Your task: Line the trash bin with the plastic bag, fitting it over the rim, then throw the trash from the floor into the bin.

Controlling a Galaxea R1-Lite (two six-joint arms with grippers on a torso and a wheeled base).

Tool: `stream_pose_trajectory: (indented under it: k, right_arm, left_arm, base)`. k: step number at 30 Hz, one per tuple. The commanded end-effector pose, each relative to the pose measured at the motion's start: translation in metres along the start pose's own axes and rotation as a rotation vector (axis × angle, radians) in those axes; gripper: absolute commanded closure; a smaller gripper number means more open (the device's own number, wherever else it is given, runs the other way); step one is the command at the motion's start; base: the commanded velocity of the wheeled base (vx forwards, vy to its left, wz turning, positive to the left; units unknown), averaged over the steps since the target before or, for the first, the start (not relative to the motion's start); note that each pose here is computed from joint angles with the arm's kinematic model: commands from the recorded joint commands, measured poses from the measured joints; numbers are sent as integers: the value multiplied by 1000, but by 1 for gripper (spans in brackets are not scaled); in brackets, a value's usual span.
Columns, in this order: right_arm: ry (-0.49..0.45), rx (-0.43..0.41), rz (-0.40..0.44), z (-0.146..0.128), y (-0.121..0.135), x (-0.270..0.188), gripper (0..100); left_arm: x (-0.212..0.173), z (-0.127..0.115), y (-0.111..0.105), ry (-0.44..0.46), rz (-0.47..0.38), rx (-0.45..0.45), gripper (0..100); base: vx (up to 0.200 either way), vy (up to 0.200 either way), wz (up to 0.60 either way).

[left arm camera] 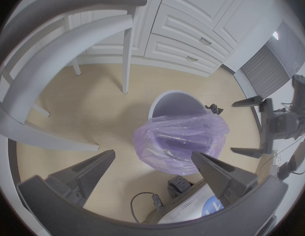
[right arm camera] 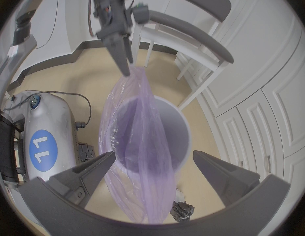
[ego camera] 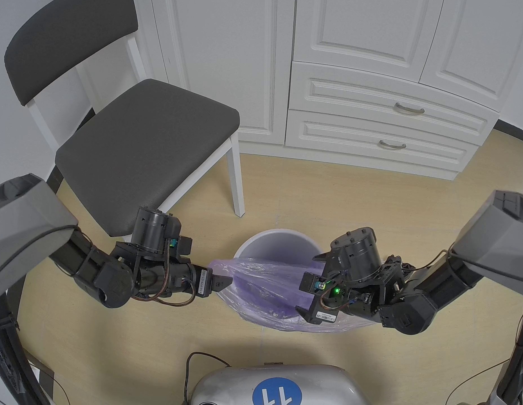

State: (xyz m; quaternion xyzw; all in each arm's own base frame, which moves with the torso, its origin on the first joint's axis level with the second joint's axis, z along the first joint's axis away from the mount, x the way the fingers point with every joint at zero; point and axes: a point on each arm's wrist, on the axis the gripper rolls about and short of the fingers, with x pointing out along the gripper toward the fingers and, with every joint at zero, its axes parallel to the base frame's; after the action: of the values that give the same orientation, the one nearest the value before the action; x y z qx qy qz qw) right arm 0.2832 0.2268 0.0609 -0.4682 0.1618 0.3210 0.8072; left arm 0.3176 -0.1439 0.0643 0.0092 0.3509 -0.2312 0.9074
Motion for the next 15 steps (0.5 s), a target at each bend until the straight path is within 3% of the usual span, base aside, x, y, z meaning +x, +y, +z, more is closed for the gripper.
stream_pose_trajectory:
  k: [1, 7, 15]
  right_arm:
    - [39, -14, 31, -5, 14, 26, 0]
    - [77, -20, 16, -6, 23, 44, 0]
    - [87, -5, -8, -10, 16, 60, 0]
  left_arm:
    - [-22, 9, -2, -54, -5, 10, 0]
    - [-28, 12, -4, -77, -7, 16, 0]
    - [-33, 14, -3, -88, -1, 14, 0]
  base:
    - [0, 0, 0]
    - [0, 0, 0]
    - [0, 0, 0]
